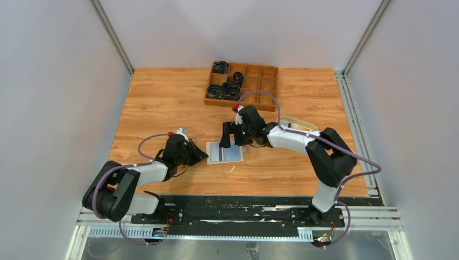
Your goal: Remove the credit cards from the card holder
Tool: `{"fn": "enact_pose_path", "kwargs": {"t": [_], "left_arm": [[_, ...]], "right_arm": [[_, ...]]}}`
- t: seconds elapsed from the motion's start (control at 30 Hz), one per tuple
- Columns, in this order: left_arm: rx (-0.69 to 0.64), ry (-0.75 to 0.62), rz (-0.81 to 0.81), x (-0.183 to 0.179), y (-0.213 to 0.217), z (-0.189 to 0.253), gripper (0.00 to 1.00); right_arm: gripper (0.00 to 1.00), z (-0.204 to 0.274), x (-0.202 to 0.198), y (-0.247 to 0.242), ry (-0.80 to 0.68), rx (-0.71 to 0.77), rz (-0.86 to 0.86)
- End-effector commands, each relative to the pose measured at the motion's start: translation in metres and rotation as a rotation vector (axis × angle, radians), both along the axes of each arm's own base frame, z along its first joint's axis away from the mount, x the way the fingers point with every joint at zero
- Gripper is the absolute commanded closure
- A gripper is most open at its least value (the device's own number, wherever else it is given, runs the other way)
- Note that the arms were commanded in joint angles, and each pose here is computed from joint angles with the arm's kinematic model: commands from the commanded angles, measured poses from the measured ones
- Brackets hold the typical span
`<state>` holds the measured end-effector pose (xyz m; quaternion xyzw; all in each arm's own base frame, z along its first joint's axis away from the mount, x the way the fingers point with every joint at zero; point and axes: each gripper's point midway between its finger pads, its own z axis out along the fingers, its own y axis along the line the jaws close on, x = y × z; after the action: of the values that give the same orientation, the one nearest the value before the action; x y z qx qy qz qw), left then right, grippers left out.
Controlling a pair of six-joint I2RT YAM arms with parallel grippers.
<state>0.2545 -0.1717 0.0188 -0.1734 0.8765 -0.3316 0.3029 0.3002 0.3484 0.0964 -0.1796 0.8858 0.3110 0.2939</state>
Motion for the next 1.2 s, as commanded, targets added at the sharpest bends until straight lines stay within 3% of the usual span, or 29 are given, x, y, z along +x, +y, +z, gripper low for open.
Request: {"fn": "enact_pose_path", "kwargs": {"t": [0.0,0.4,0.8,1.17], "left_arm": [[0.076,0.051,0.026,-0.009,0.014,-0.019,1.0],[0.083,0.058,0.028,-0.011,0.015,-0.022,1.0],[0.083,0.053,0.03,-0.012,0.016,-0.02,1.0],[0.09,0.047,0.034,-0.013,0.018,-0.02,1.0]], "right_arm": [[0.08,-0.004,-0.034,0.025,0.185,0.227,0.083],[0.19,-0.029,-0.05,0.033,0.338,0.313,0.073],[0.19,-0.045,-0.049,0.03,0.386,0.269,0.029],[0.19,-0.058,-0.057,0.035,0.547,0.363,-0.07]]}}
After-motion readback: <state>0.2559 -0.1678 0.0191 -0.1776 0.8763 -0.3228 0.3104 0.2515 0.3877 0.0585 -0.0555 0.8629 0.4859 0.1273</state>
